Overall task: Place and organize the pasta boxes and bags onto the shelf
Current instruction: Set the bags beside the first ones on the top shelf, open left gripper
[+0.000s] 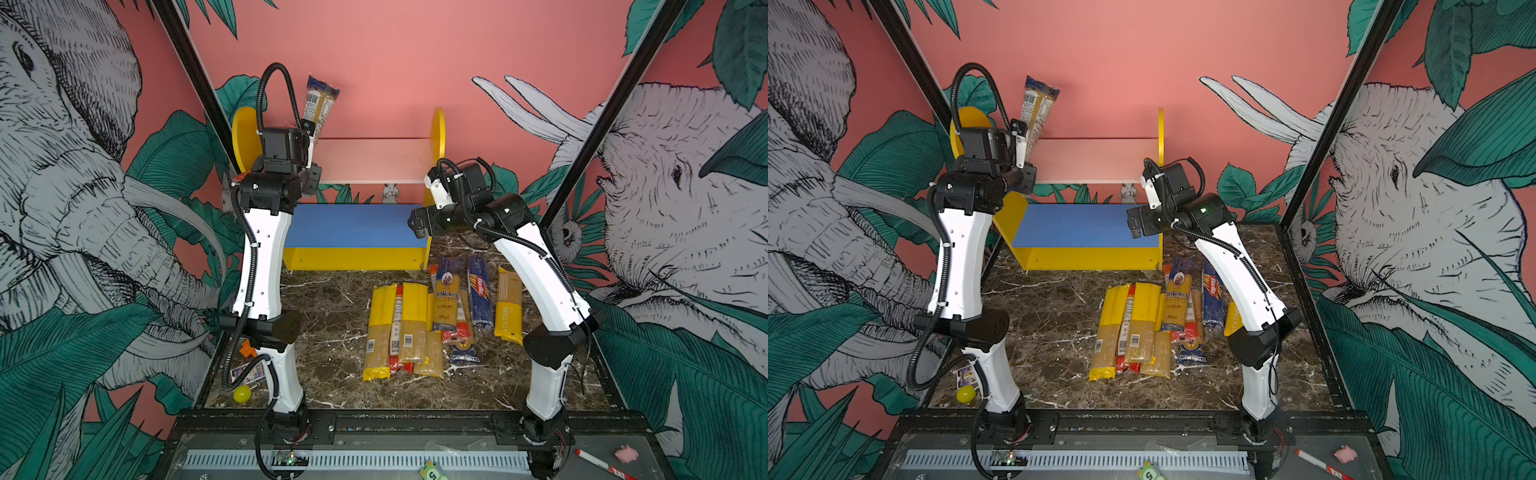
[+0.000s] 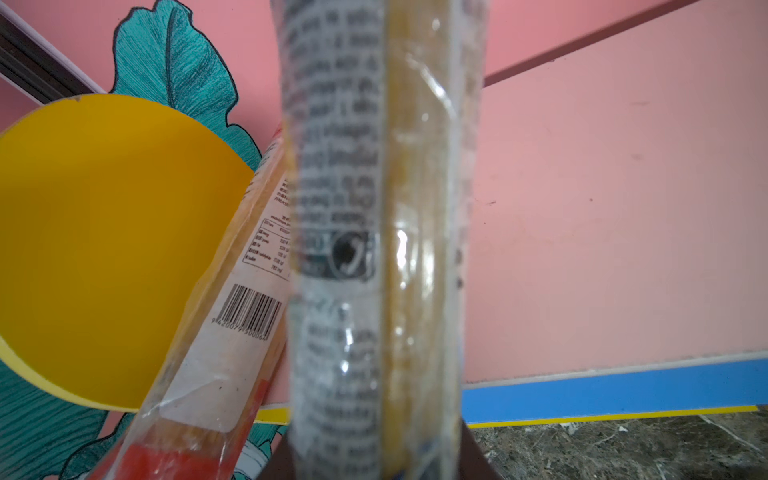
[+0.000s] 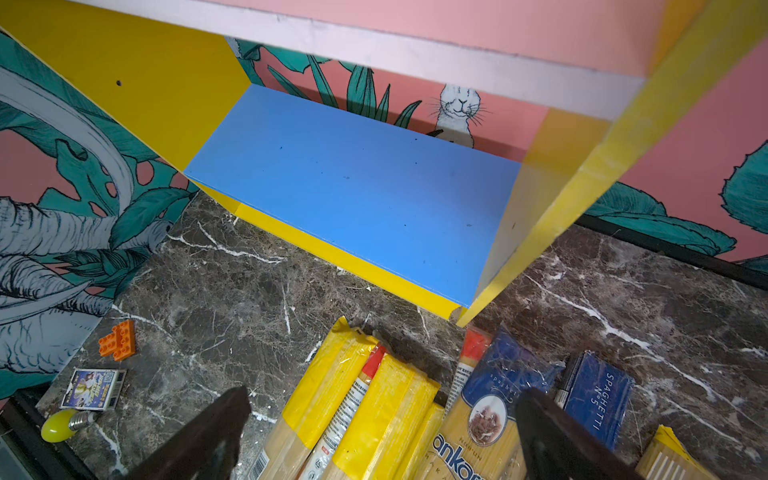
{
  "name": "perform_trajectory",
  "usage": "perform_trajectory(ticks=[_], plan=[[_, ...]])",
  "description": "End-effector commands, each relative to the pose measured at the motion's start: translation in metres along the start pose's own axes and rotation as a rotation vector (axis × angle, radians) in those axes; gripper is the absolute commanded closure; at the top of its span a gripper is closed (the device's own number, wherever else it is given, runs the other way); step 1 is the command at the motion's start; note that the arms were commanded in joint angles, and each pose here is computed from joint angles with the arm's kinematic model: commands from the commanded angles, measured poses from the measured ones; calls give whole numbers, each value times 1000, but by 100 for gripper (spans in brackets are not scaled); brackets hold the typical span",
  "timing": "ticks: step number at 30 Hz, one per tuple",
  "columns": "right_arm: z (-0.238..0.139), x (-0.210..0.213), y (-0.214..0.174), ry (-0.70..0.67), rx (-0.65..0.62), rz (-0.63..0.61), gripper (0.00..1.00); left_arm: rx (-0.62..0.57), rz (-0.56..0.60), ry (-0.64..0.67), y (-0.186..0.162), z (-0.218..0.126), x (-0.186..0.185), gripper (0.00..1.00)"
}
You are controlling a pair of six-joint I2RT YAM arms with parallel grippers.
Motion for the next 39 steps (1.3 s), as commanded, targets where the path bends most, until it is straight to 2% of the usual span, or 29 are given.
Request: perform_trajectory(ticks=[1, 5, 6, 9, 11, 12, 16, 22, 28, 32, 34, 36, 39], plan=[[-7, 0, -2, -21, 0, 17, 1, -217, -65, 125, 35, -28, 34, 97], [-11, -1, -4, -32, -2, 30, 1, -211, -69, 137, 33, -17, 39, 96], [-12, -1, -4, -37, -2, 32, 1, -211, -70, 137, 32, -16, 39, 93], [-16, -2, -7, -50, 2, 43, 1, -206, -70, 142, 31, -12, 40, 73], [-19, -3, -10, -60, 3, 50, 1, -199, -72, 152, 30, -9, 40, 40], [-20, -3, -11, -65, 3, 53, 1, -197, -72, 154, 29, -8, 41, 30], [-29, -3, -11, -78, -2, 62, 1, -213, -94, 141, 31, -7, 41, 13], [-45, -8, -19, -127, 10, 64, 1, -236, -130, 83, 33, -11, 37, 14], [-59, -10, -39, -134, 14, 80, 1, -234, -178, -5, 29, -30, 31, 15], [-66, -11, -48, -136, 34, 60, 1, -234, -193, -41, 23, -56, 23, 15], [-66, -11, -54, -140, 62, 38, 1, -224, -180, -1, 19, -71, 15, 14], [-84, -12, -60, -133, 48, 32, 1, -212, -138, 25, 16, -89, 4, 14], [-93, -14, -74, -114, 57, 30, 1, -174, -122, 14, 2, -110, -10, 15]])
Point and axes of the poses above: each gripper's point midway between its finger pads, its own z axis out along the fingers, its own x axis along the line the jaws close on, y = z × x, the point moved 8 cm from there along -z, back along the fingers, and after that the axes turned 2 degrees about z, right-handed, at the moved point
